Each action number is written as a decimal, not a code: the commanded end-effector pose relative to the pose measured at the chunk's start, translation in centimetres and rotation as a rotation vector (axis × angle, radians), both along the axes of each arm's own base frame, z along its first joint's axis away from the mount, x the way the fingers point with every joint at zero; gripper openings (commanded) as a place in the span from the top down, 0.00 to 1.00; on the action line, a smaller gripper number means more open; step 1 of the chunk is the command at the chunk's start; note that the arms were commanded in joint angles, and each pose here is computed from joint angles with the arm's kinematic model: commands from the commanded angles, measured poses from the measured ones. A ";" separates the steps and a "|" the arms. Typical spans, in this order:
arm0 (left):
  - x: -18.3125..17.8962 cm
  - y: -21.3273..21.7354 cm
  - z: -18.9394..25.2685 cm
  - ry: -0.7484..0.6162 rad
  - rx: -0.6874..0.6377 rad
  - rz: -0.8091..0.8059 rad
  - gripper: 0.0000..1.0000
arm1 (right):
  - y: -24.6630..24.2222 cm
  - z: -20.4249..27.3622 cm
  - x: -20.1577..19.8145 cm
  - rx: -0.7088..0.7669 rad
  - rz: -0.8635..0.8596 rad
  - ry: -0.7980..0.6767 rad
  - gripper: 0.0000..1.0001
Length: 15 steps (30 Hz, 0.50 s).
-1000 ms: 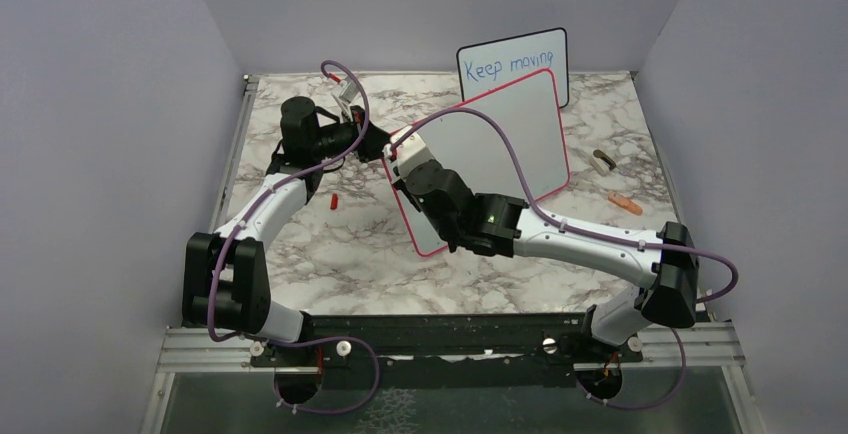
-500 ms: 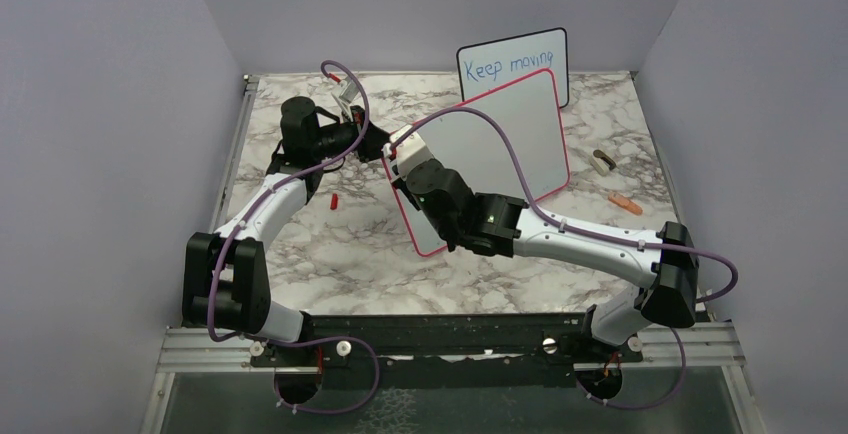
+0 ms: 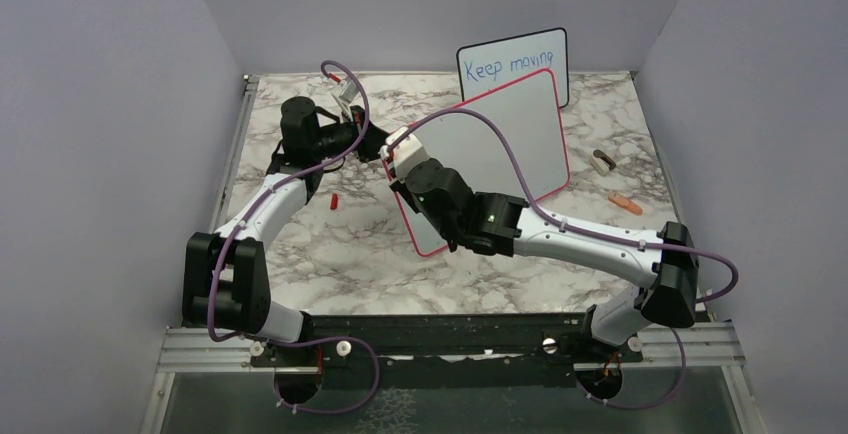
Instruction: Write a sentence on the whiteboard
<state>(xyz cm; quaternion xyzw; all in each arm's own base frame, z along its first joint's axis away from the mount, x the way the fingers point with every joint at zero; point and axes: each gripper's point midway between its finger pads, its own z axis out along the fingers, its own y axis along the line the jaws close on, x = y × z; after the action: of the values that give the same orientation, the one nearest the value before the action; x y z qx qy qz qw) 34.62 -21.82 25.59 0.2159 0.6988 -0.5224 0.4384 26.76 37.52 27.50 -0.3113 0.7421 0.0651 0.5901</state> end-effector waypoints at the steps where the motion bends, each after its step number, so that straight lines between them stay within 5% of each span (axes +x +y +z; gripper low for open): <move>1: -1.2 -0.9 -1.9 0.056 0.016 -0.035 1.00 | 0.6 -1.2 -0.7 -0.048 0.040 0.047 0.99; 15: -1.1 -0.9 -2.0 0.060 0.017 -0.036 1.00 | -1.9 -1.7 -0.3 -0.107 -0.054 0.037 1.00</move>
<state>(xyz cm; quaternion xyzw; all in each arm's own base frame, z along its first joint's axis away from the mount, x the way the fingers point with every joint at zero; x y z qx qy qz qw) 34.63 -21.81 25.57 0.2156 0.6990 -0.5222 0.4384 26.12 36.77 26.17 -0.3330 0.7551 0.0460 0.5629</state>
